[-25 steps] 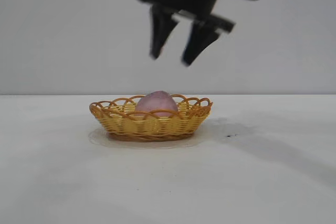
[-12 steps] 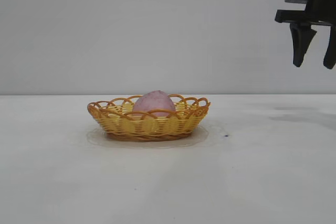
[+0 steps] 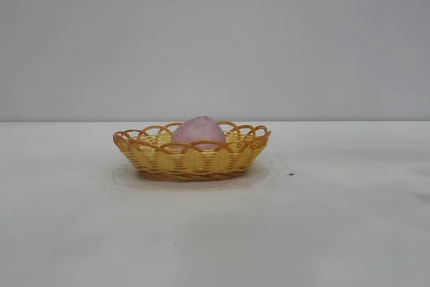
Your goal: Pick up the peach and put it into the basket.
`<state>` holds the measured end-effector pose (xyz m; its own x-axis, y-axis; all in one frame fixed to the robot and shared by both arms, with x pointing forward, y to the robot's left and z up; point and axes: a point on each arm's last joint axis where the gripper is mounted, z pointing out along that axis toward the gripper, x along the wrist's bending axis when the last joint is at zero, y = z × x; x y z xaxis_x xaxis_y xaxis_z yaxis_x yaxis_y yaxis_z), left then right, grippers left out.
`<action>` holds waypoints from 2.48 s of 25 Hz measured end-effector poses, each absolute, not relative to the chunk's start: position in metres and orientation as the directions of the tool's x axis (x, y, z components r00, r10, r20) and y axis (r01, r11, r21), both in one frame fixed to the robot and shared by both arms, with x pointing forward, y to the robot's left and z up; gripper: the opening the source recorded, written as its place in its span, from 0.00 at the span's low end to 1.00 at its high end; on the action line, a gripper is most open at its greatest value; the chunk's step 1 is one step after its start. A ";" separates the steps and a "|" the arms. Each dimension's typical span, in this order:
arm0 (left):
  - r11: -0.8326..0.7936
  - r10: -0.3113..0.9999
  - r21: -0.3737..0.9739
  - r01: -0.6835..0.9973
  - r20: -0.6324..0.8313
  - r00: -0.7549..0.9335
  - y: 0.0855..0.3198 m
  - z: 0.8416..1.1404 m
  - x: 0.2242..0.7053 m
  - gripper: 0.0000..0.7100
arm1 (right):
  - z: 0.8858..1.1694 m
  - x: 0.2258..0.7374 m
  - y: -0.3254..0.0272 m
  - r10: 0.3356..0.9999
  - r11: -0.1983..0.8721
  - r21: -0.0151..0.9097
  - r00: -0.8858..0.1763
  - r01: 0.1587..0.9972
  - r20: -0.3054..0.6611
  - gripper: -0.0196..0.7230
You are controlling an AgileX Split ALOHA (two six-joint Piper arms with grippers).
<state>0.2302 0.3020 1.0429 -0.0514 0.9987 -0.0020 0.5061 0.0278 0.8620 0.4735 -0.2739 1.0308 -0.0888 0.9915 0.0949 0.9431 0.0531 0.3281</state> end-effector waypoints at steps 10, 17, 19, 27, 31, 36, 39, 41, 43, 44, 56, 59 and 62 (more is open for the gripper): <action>0.028 0.999 0.862 0.506 -0.002 -0.051 0.302 1.043 0.230 0.65 | 1.043 0.343 -0.284 0.993 0.025 0.438 -0.071 0.898 0.090 0.57; 0.028 0.999 0.862 0.506 -0.002 -0.051 0.302 1.043 0.230 0.65 | 1.034 0.298 -0.287 0.993 0.012 0.533 -0.075 0.846 0.096 0.57; 0.028 0.999 0.862 0.506 -0.002 -0.051 0.302 1.043 0.230 0.65 | 1.038 0.287 -0.288 0.992 0.014 0.594 -0.085 0.804 0.092 0.57; 0.028 0.999 0.862 0.506 -0.002 -0.051 0.302 1.043 0.230 0.65 | 1.045 0.242 -0.291 0.990 0.011 0.809 -0.119 0.587 0.073 0.57; 0.028 0.999 0.862 0.506 -0.002 -0.051 0.302 1.043 0.230 0.65 | 1.044 0.229 -0.291 0.990 0.009 0.855 -0.127 0.518 0.066 0.57; 0.028 0.999 0.862 0.506 -0.002 -0.051 0.302 1.043 0.230 0.65 | 1.044 0.228 -0.291 0.990 0.013 0.855 -0.129 0.519 0.063 0.57; 0.028 0.999 0.862 0.506 -0.002 -0.051 0.302 1.043 0.230 0.65 | 1.044 0.228 -0.291 0.990 0.013 0.855 -0.129 0.519 0.063 0.57; 0.028 0.999 0.862 0.506 -0.002 -0.051 0.302 1.043 0.230 0.65 | 1.044 0.228 -0.291 0.990 0.013 0.855 -0.129 0.519 0.063 0.57; 0.028 0.999 0.862 0.506 -0.002 -0.051 0.302 1.043 0.230 0.65 | 1.044 0.228 -0.291 0.990 0.014 0.855 -0.129 0.519 0.062 0.57; 0.028 0.999 0.862 0.506 -0.002 -0.051 0.302 1.043 0.230 0.65 | 1.044 0.228 -0.291 0.990 0.014 0.855 -0.129 0.519 0.062 0.57; 0.028 0.999 0.862 0.506 -0.002 -0.051 0.302 1.043 0.230 0.65 | 1.044 0.228 -0.292 0.985 0.027 0.855 -0.158 0.518 0.064 0.36; 0.028 0.999 0.862 0.506 -0.002 -0.051 0.302 1.043 0.230 0.65 | 1.044 0.228 -0.292 0.985 0.030 0.855 -0.162 0.518 0.064 0.36; 0.028 0.999 0.862 0.506 -0.002 -0.051 0.302 1.043 0.230 0.65 | 1.044 0.228 -0.292 0.985 0.030 0.855 -0.162 0.518 0.064 0.36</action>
